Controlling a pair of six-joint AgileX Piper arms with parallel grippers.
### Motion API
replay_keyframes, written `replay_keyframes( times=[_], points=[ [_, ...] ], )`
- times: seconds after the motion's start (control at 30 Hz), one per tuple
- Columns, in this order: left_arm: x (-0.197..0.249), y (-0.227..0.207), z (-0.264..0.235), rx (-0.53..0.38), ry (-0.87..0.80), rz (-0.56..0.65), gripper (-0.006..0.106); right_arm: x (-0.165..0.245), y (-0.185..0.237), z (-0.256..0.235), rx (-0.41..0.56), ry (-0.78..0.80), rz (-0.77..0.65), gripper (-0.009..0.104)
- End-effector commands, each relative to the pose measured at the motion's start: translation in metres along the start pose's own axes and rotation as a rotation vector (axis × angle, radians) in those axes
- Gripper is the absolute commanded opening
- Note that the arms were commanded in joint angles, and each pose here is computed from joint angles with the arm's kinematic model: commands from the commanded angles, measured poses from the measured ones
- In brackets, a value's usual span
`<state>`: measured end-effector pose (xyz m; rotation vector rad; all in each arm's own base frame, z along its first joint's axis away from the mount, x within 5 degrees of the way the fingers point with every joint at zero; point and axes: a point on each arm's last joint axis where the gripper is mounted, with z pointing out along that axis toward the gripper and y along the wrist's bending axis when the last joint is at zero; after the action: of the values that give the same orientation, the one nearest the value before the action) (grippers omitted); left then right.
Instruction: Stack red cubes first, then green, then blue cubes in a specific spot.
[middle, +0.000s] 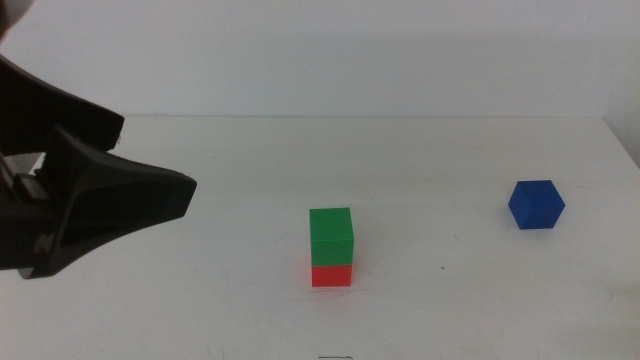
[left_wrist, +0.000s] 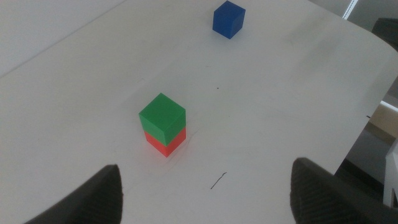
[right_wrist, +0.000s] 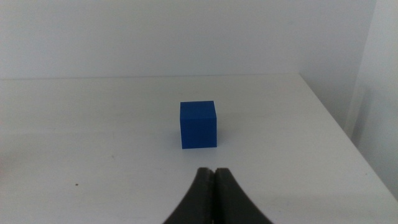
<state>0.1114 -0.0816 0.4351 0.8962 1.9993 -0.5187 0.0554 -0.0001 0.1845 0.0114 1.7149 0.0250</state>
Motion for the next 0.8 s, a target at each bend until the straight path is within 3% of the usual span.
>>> replay_keyframes(
  times=[0.0, 0.23, 0.47, 0.6, 0.77],
  points=[
    [-0.010, -0.002, -0.006, 0.003, -0.089, -0.008, 0.090, -0.012, 0.001, -0.003, -0.005, -0.096, -0.004, -0.001],
    [-0.010, -0.002, -0.006, 0.001, -0.088, -0.007, 0.090, -0.019, 0.004, 0.004, -0.032, 0.064, 0.255, -0.001],
    [-0.010, -0.002, -0.006, 0.000, -0.088, -0.006, 0.090, -0.059, 0.017, 0.030, -0.077, 0.404, 0.412, -0.001],
    [-0.010, -0.002, -0.006, -0.001, -0.087, -0.006, 0.090, -0.099, 0.022, 0.052, -0.111, 0.415, 0.450, -0.001],
    [-0.010, -0.002, -0.006, -0.001, -0.087, -0.006, 0.090, -0.117, 0.024, 0.072, -0.107, 0.416, 0.508, -0.001]
  ],
)
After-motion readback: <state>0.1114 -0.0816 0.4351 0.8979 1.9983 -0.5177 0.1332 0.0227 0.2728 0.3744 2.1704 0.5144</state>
